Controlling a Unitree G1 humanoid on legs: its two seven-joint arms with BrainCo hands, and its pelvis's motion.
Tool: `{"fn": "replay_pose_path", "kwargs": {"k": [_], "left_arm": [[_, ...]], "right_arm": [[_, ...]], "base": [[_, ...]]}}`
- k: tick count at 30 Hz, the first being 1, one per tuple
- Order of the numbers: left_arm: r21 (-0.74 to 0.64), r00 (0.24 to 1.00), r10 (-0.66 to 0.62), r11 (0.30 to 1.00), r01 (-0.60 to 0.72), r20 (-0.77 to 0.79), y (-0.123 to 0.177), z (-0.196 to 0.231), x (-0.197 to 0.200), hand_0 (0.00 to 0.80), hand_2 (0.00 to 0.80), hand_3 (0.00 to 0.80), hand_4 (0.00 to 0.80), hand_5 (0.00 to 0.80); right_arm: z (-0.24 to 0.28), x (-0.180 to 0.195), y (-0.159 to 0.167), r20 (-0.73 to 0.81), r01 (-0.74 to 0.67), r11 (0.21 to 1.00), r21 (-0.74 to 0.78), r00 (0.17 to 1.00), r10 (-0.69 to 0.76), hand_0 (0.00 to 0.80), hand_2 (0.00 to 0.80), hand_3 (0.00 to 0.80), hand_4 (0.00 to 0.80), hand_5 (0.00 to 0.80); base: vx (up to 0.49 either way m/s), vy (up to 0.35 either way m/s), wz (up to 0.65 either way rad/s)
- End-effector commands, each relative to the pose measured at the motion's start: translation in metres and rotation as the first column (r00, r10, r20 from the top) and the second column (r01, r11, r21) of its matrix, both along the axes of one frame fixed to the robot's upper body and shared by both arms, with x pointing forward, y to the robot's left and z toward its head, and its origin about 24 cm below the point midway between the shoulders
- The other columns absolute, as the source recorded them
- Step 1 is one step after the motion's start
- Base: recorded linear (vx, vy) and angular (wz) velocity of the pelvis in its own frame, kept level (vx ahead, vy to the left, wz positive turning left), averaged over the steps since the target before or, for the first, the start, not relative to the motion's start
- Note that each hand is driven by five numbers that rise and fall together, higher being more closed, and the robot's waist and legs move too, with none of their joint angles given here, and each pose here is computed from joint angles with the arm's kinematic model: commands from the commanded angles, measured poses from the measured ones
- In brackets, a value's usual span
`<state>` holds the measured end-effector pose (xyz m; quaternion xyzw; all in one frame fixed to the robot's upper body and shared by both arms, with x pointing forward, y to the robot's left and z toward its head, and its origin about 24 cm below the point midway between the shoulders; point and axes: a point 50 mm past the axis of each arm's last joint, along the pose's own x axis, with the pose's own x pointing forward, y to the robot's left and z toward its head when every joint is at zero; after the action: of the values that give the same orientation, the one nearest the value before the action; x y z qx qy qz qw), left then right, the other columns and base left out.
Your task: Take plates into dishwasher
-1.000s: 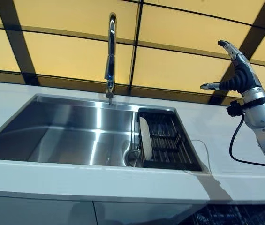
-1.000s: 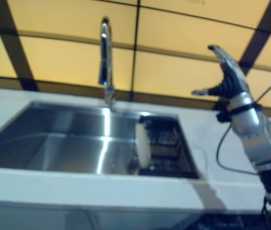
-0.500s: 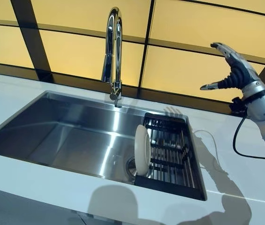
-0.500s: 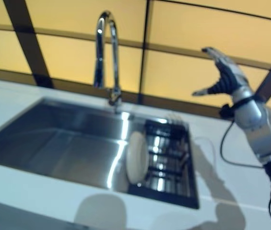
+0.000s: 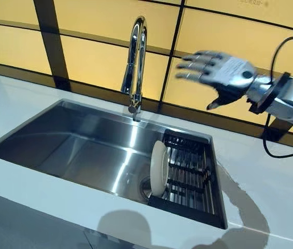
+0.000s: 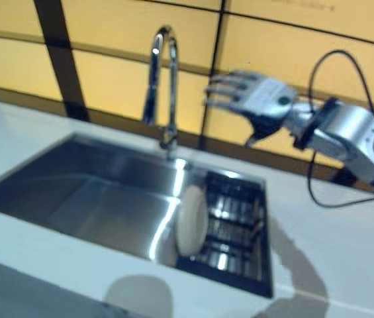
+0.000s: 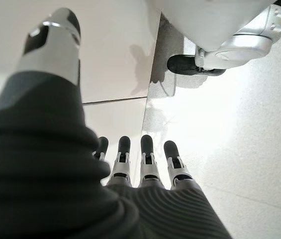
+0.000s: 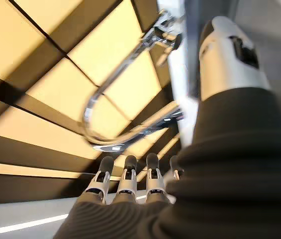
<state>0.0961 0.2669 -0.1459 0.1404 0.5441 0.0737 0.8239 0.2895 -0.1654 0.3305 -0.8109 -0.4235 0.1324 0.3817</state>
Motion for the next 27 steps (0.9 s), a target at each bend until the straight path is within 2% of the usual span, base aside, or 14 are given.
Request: {"fn": "replay_pose_path", "kwargs": {"k": [1, 8, 10, 17, 27], "left_arm": [[0.059, 1.0, -0.02, 0.998, 0.019, 0.008, 0.018, 0.007, -0.002, 0.0, 0.0, 0.0, 0.0, 0.0], [0.058, 1.0, -0.027, 0.998, 0.027, 0.004, 0.016, 0.006, -0.004, 0.0, 0.0, 0.0, 0.0, 0.0], [0.055, 0.999, -0.043, 0.998, 0.043, 0.009, 0.014, 0.006, -0.001, 0.0, 0.0, 0.0, 0.0, 0.0], [0.05, 0.998, -0.068, 0.996, 0.067, 0.01, 0.011, 0.006, 0.002, 0.0, 0.0, 0.0, 0.0, 0.0], [0.04, 0.998, -0.058, 0.998, 0.057, 0.004, 0.011, 0.005, -0.002, 0.0, 0.0, 0.0, 0.0, 0.0]], "right_arm": [[0.013, -0.005, 0.004, 0.061, -0.018, 0.994, -0.109, 0.998, 0.025, 0.0, 0.0, 0.0, 0.0, 0.0], [-0.005, -0.006, 0.027, -0.042, -0.092, 0.963, -0.252, 0.996, 0.084, 0.0, 0.0, 0.0, 0.0, 0.0], [-0.013, -0.008, 0.04, -0.113, -0.138, 0.951, -0.275, 0.987, 0.111, 0.0, 0.0, 0.0, 0.0, 0.0], [-0.032, -0.006, 0.048, -0.229, -0.185, 0.93, -0.317, 0.967, 0.114, 0.0, 0.0, 0.0, 0.0, 0.0], [-0.049, -0.011, 0.058, -0.405, -0.241, 0.924, -0.296, 0.908, 0.107, 0.0, 0.0, 0.0, 0.0, 0.0]], "base": [[0.018, -0.014, 0.08], [0.02, -0.014, 0.05], [0.03, -0.013, 0.14], [0.032, -0.011, 0.16], [0.006, -0.004, 0.06]]}}
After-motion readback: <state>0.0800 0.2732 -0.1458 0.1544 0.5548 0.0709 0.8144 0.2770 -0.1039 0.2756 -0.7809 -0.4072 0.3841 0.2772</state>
